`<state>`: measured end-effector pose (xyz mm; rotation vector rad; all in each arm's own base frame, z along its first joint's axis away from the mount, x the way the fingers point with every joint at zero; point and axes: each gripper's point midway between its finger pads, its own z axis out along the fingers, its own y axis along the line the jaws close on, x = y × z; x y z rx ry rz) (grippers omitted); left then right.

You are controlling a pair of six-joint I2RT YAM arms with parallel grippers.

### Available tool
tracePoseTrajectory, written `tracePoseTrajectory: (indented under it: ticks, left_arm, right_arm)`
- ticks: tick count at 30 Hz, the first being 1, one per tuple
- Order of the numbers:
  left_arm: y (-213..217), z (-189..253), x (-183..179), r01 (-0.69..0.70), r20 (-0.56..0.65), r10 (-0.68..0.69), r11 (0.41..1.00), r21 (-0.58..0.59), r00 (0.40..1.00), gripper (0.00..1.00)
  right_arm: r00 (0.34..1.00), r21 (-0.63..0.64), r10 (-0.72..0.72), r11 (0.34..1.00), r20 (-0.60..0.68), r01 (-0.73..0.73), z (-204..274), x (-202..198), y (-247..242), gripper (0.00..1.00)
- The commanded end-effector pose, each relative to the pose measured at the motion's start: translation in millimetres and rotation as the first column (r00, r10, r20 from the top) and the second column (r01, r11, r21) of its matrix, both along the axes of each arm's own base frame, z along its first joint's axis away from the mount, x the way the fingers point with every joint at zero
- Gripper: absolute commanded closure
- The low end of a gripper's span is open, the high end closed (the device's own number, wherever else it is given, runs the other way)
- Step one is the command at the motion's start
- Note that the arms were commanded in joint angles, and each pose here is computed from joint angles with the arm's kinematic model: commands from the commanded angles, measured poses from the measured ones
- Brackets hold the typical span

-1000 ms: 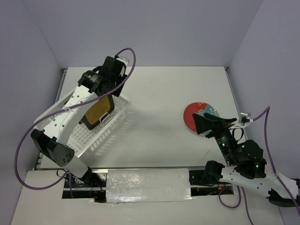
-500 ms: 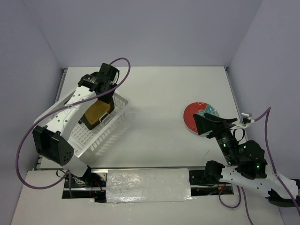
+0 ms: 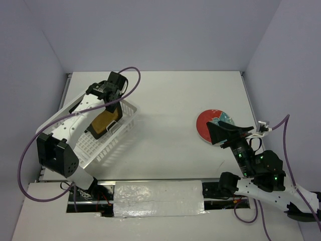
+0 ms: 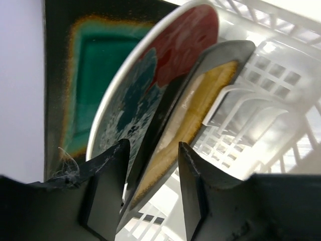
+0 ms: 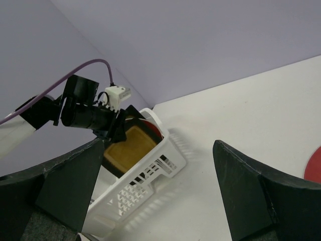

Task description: Unload the plates from the dish rack

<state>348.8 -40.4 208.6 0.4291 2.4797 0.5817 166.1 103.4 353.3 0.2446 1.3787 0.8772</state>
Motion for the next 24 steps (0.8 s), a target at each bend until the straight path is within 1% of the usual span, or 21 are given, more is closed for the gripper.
tracePoseTrajectory:
  ticks: [1, 7, 10, 11, 14, 16, 18, 21, 22, 24]
  left_arm:
    - [12, 1, 2, -0.019, 0.014, 0.018, 0.998, 0.067, 1.000, 0.45]
    - [14, 2, 5, -0.025, 0.027, 0.022, 0.996, 0.084, 0.999, 0.47]
    - [15, -1, 6, -0.021, 0.029, 0.018, 0.995, 0.093, 0.999, 0.54]
    - [14, -1, 6, -0.019, 0.030, 0.016, 0.996, 0.091, 0.999, 0.58]
    - [15, 2, 7, -0.022, 0.035, 0.019, 0.995, 0.094, 0.999, 0.68]
    - [15, 3, 7, -0.017, 0.036, 0.014, 0.996, 0.092, 0.999, 0.72]
    - [14, 7, 8, -0.013, 0.046, 0.009, 0.996, 0.087, 0.999, 0.81]
    - [15, 11, 8, -0.012, 0.053, 0.007, 0.996, 0.092, 0.999, 0.90]
    - [16, 15, 8, -0.015, 0.054, 0.009, 0.995, 0.095, 0.998, 0.95]
    - [16, 21, 8, -0.016, 0.058, 0.011, 0.995, 0.099, 0.998, 1.00]
  right_arm:
    - [1.000, 0.018, -0.003, 1.000, 0.015, 0.003, 6, 1, 1, 0.04]
    - [1.000, 0.010, -0.007, 1.000, 0.010, 0.007, 4, 2, 3, 0.04]
    - [1.000, 0.009, -0.009, 1.000, 0.008, 0.008, 4, 2, 3, 0.04]
    - [1.000, 0.011, -0.010, 1.000, 0.008, 0.010, 4, 2, 2, 0.04]
    - [1.000, 0.016, -0.010, 1.000, 0.011, 0.010, 4, 2, 1, 0.04]
    - [1.000, 0.015, -0.012, 1.000, 0.012, 0.012, 4, 2, 1, 0.04]
    - [1.000, 0.016, -0.014, 1.000, 0.011, 0.013, 4, 2, 1, 0.04]
    - [1.000, 0.011, -0.015, 1.000, 0.009, 0.015, 3, 3, 2, 0.04]
    - [1.000, 0.013, -0.016, 1.000, 0.009, 0.016, 3, 3, 2, 0.04]
    - [1.000, 0.006, -0.017, 1.000, 0.007, 0.017, 2, 4, 3, 0.04]
